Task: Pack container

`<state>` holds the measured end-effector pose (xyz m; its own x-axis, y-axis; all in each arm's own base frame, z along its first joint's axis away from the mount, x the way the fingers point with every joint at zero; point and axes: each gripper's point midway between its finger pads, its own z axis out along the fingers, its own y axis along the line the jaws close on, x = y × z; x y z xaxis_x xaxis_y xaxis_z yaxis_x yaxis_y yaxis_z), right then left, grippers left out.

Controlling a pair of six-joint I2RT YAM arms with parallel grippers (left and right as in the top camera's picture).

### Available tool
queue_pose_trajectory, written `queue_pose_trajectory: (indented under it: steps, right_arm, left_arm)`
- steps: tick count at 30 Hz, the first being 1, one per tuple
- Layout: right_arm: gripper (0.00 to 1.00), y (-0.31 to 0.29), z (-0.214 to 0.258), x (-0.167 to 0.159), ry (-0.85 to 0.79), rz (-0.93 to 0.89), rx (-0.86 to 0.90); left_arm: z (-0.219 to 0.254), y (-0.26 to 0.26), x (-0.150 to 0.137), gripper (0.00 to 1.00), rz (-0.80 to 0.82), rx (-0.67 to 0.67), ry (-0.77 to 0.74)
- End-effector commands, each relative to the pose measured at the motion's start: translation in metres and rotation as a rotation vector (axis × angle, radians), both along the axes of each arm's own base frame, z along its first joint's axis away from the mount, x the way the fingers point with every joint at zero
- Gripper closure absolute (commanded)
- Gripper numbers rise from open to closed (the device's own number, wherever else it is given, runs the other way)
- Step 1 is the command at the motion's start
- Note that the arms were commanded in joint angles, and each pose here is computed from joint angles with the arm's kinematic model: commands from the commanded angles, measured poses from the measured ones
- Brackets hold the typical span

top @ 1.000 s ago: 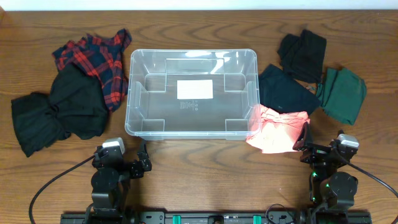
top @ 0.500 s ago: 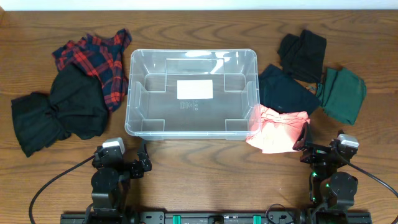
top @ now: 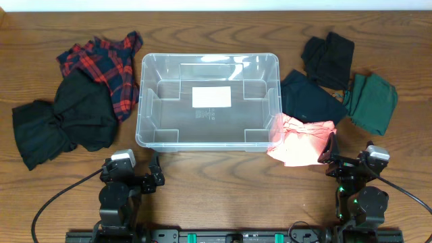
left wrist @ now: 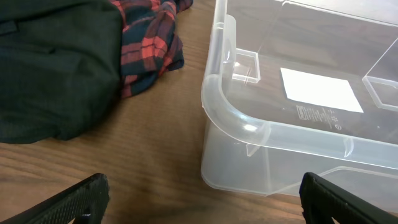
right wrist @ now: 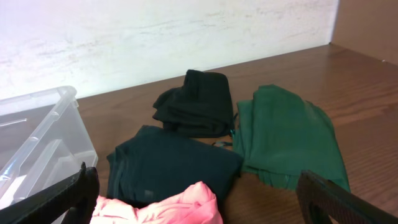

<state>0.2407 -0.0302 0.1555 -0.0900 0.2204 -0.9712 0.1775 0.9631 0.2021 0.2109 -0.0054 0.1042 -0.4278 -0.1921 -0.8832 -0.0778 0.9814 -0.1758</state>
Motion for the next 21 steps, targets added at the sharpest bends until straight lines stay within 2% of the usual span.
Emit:
queue_pose_trajectory:
  steps: [1,9,12,16,21]
  right_arm:
    - [0.01,-0.002,-0.002,0.0,0.005,-0.005,-0.014]
    - [0.01,-0.002,-0.002,0.0,0.005,-0.005,-0.014]
    - [0.01,-0.002,-0.002,0.0,0.005,-0.005,-0.014]
    - [0.01,-0.002,-0.002,0.0,0.005,-0.005,-0.014]
    - [0.01,-0.002,-0.002,0.0,0.005,-0.005,-0.014]
  left_arm:
    - [-0.005,0.001,0.0,0.02,0.0,0.01,0.004]
    - [0.001,0.004,0.003,0.02,0.019,0.013,-0.022]
    - [0.008,0.004,0.006,0.02,0.042,-0.039,-0.049]
    - [0.037,0.003,0.009,0.02,0.077,-0.133,-0.118]
    - [0.081,0.005,0.013,0.02,0.103,-0.162,-0.104]
